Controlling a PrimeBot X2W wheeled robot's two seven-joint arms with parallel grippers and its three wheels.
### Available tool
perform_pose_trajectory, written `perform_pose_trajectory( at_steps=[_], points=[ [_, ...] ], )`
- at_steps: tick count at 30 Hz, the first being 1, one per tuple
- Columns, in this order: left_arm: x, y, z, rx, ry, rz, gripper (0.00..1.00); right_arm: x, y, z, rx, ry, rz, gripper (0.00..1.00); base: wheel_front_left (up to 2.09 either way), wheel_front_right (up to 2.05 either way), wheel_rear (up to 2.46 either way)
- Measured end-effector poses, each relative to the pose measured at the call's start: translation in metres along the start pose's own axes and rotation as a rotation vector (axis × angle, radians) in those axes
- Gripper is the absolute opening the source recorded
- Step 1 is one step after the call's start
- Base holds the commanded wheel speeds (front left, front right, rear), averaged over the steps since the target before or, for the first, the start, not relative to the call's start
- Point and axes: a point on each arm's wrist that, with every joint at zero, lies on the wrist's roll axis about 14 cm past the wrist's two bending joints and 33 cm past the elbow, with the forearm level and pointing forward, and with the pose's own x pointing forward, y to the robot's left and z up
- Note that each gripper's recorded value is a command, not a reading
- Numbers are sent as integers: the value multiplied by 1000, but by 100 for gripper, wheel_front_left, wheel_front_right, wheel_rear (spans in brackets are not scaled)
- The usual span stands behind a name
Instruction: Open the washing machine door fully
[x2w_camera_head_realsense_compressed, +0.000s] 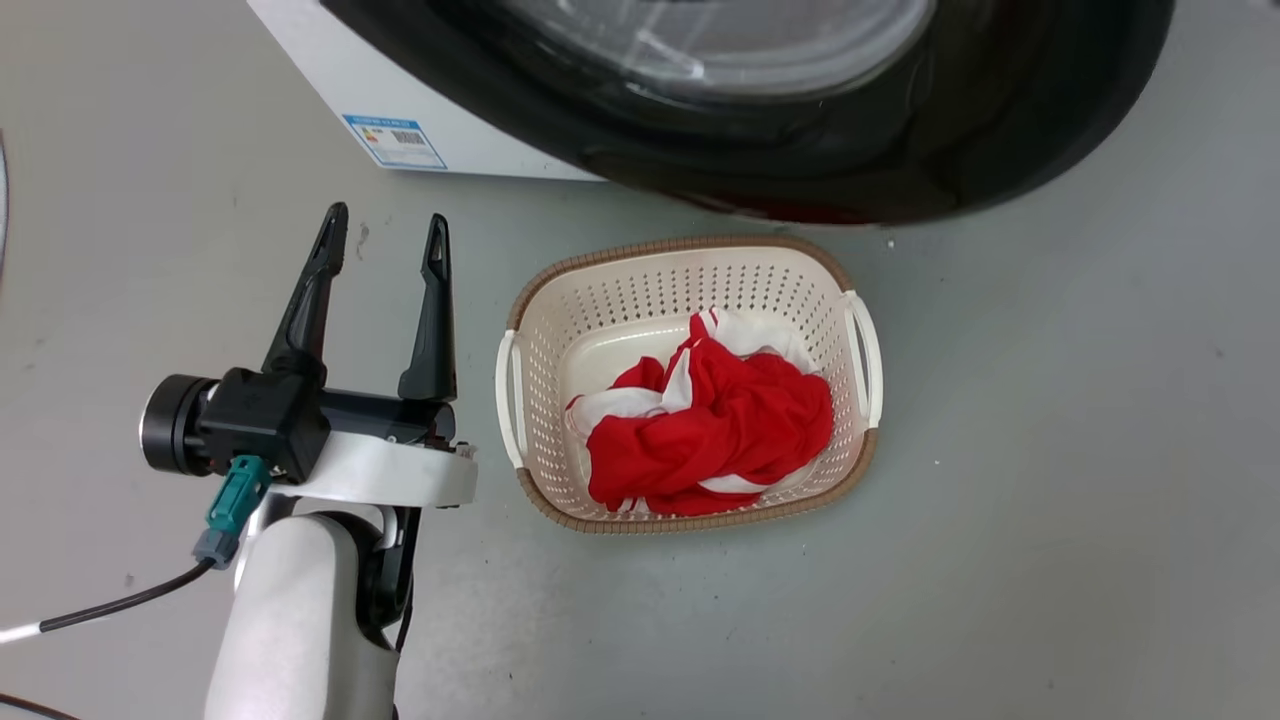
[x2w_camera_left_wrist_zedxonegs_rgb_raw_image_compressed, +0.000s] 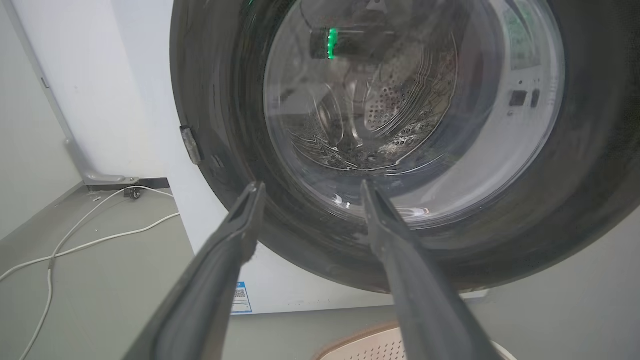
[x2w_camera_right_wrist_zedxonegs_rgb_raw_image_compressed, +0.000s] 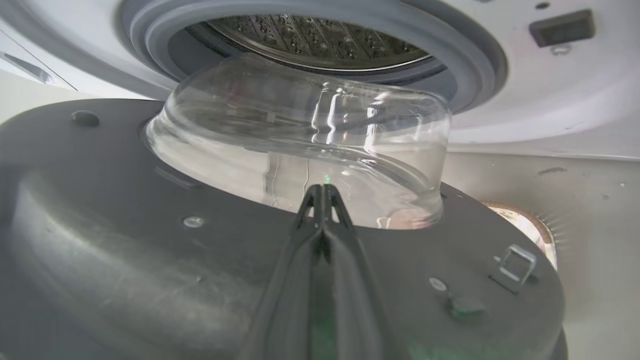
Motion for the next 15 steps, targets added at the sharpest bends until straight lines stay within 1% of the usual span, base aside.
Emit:
perform_pose_trajectory(
  at_steps=[8, 15],
  points=[
    [-18, -4, 17, -3, -16, -4, 100, -17, 15, -47, -5, 109, 44, 0, 0, 0, 0],
    [-43, -5, 30, -3, -21, 2, 100, -34, 39, -88, -16, 183, 108, 0, 0, 0, 0]
  ],
)
